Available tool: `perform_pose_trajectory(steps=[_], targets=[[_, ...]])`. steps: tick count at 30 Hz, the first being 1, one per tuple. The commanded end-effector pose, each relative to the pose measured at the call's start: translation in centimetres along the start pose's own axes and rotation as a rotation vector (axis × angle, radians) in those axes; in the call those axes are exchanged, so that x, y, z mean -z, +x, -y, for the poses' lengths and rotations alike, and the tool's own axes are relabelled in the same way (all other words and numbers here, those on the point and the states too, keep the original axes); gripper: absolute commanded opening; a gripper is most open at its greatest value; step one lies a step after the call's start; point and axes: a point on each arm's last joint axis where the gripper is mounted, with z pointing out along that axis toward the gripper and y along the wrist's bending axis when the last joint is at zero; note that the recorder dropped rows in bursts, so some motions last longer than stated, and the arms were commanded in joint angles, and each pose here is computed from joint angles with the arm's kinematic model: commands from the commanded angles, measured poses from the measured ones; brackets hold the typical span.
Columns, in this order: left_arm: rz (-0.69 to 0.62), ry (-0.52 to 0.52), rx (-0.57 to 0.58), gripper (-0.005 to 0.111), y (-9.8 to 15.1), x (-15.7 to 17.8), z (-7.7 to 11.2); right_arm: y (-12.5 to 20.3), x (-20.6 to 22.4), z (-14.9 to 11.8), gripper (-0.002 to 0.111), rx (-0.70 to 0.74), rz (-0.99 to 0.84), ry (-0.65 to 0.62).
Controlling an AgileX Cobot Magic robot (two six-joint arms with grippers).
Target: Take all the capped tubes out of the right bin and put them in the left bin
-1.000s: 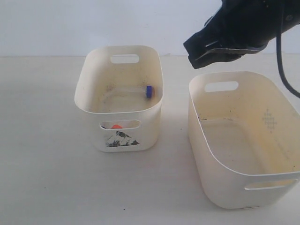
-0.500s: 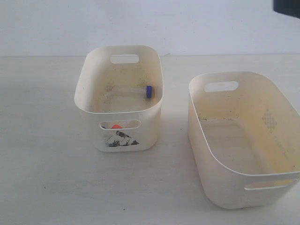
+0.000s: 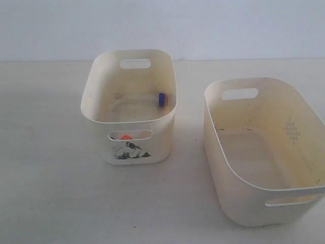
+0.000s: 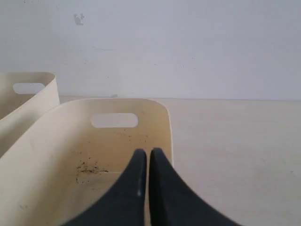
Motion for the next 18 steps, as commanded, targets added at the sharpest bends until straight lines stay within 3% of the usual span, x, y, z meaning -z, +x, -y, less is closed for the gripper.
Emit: perform_pose_trajectory(steps=[1,7,11,18], targets=[[0.007,0.002,0.012,0.004,-0.2,0.0,0.0,0.8,0.8,-0.3,0.002,0.092,-0.019,-0.031],[0.007,0.002,0.012,0.004,-0.1,0.0,0.0,2.2,0.9,-0.6,0.002,0.107,-0.166,-0.070],[0.007,0.002,0.012,0.004,-0.1,0.0,0.0,2.2,0.9,-0.3,0.002,-0.004,-0.172,-0.033],[0.007,0.002,0.012,0.004,-0.1,0.0,0.0,2.2,0.9,0.3,0.002,0.016,-0.172,0.033]])
